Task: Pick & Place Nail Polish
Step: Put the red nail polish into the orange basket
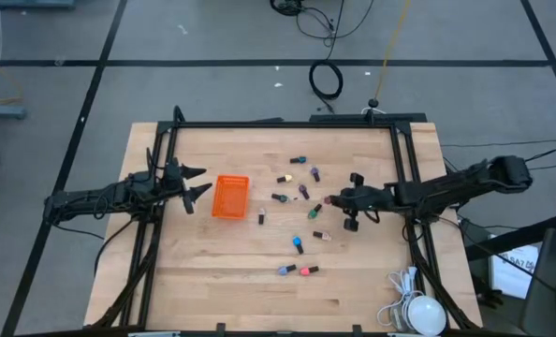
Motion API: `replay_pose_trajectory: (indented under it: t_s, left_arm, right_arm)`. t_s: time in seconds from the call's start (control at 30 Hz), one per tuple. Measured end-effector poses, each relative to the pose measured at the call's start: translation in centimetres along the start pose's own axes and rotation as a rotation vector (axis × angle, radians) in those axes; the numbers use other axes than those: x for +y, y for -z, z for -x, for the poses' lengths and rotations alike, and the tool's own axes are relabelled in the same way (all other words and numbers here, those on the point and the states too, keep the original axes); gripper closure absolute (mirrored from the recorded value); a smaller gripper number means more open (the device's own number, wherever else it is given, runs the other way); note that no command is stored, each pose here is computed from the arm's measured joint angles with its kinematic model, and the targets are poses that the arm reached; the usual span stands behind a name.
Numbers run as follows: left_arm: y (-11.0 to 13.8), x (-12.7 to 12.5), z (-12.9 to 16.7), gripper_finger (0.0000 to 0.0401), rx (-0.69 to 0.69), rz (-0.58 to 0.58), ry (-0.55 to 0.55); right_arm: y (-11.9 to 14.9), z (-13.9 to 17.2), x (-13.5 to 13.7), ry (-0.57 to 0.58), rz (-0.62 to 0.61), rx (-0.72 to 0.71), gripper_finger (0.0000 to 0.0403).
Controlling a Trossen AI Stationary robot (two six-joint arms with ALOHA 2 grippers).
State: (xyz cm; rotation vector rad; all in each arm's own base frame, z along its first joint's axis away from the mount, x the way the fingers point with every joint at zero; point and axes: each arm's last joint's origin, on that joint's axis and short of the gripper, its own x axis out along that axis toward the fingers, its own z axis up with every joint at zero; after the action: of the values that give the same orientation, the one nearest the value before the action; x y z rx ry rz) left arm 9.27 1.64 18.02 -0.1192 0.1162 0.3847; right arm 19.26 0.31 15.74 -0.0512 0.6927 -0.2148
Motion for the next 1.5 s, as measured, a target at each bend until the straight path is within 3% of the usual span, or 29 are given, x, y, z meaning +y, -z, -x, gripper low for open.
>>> replay_pose_trajectory:
  t_s: [0.23, 0.5, 0.63, 0.97, 1.07, 1.3, 1.5]
  left_arm:
    - [0.0, 0.0, 0.0, 0.0144, 0.0, 0.0, 0.0]
    - [0.0, 0.0, 0.0, 0.0144, 0.0, 0.0, 0.0]
    - [0.0, 0.0, 0.0, 0.0144, -0.004, 0.001, 0.001]
    - [-1.9, -0.2, 0.2, 0.0144, -0.191, 0.107, 0.038]
    - [-1.8, -0.2, 0.2, 0.0144, -0.183, 0.187, 0.039]
    - [-2.0, -0.4, -0.8, 0.0144, -0.172, 0.569, 0.049]
    - [-1.7, -2.1, -4.1, 0.0144, -0.104, 0.639, 0.111]
  right_arm:
    - [-2.2, 1.8, -0.8, 0.124, 0.125, -0.222, 0.0354]
    - [-4.5, 2.2, -0.8, 0.082, 0.216, -0.46, 0.0354]
    - [-4.6, 1.5, -1.6, 0.13, 0.256, -0.454, 0.0354]
    - [-4.0, -0.3, -3.0, 0.2, 0.268, -0.378, 0.0354]
    - [-4.2, -0.7, -3.0, 0.218, 0.304, -0.398, 0.0354]
    - [-4.2, -2.4, -2.8, 0.258, 0.452, -0.404, 0.0354]
    - [-6.4, -4.1, -2.7, 0.295, 0.519, -0.381, 0.0354]
